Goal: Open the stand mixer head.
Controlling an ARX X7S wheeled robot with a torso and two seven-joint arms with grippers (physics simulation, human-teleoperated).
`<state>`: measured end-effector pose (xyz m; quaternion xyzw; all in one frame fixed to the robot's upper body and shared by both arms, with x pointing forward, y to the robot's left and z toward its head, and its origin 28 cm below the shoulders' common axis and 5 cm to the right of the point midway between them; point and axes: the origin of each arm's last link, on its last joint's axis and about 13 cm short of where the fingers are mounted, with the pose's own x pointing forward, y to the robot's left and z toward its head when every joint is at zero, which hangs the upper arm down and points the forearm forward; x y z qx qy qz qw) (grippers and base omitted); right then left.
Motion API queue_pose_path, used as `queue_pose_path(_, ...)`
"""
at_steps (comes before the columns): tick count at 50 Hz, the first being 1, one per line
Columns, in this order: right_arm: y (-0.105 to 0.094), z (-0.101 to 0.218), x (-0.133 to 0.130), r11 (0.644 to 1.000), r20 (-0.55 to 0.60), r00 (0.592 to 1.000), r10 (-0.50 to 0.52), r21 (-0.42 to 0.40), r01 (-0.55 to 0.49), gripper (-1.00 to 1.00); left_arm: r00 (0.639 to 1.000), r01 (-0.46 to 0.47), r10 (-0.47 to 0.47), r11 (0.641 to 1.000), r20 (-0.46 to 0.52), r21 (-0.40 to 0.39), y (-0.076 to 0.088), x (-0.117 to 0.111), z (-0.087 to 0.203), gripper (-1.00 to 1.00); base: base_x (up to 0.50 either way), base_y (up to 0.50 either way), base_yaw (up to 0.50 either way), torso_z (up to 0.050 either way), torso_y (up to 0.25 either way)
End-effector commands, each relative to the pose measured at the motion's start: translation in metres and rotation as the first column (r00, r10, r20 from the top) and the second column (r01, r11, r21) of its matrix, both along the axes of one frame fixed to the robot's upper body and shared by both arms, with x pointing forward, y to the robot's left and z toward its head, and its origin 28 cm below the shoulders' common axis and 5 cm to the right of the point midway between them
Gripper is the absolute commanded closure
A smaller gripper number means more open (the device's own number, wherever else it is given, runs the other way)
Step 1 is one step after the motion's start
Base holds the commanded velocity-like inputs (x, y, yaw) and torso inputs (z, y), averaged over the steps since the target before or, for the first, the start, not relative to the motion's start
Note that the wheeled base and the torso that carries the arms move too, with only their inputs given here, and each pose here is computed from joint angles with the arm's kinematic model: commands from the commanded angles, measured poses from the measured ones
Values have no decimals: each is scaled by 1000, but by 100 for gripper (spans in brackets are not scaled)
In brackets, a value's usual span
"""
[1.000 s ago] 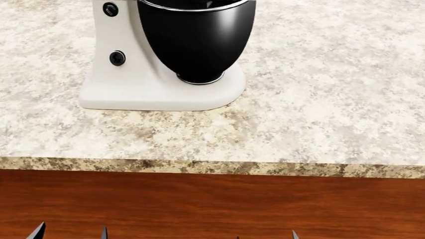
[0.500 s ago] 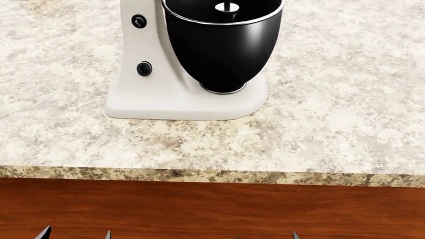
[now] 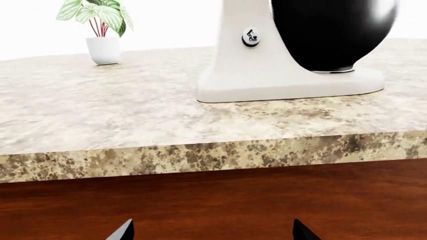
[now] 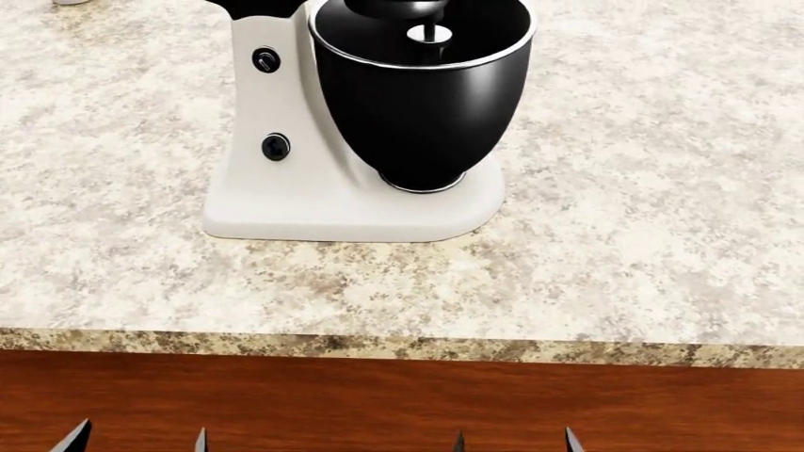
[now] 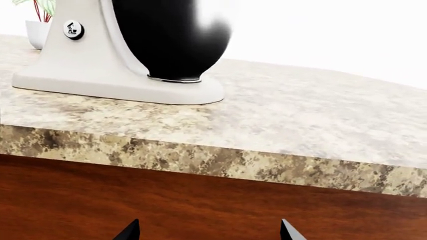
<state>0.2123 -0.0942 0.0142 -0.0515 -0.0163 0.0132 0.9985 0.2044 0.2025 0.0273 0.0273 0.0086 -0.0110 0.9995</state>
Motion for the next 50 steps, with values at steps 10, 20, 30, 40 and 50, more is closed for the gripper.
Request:
queue_pose_path(10, -16, 165, 8, 977, 309, 938, -155, 191, 98, -100, 975, -6, 16, 999, 222, -48, 3, 4, 169, -100, 0, 0, 0, 0, 0)
queue_pose_path(20, -19, 142, 27, 944, 161, 958, -238, 270, 189, -100, 981, 14, -6, 999, 194, -39, 1, 2, 159, -100, 0, 0, 0, 0, 0)
queue_pose_path(30, -20, 138, 27, 958, 186, 957, -223, 225, 179, -100, 982, 24, -17, 999, 190, -35, 0, 4, 153, -100, 202, 0, 0, 0, 0)
queue_pose_path(40, -20, 139, 27, 960, 198, 954, -223, 216, 180, -100, 980, 23, -16, 999, 199, -30, 1, 4, 153, -100, 500, 0, 0, 0, 0)
queue_pose_path(50, -18, 135, 29, 966, 207, 952, -226, 175, 191, -100, 980, 19, -12, 999, 198, -34, 2, 5, 152, -100, 200, 0, 0, 0, 0)
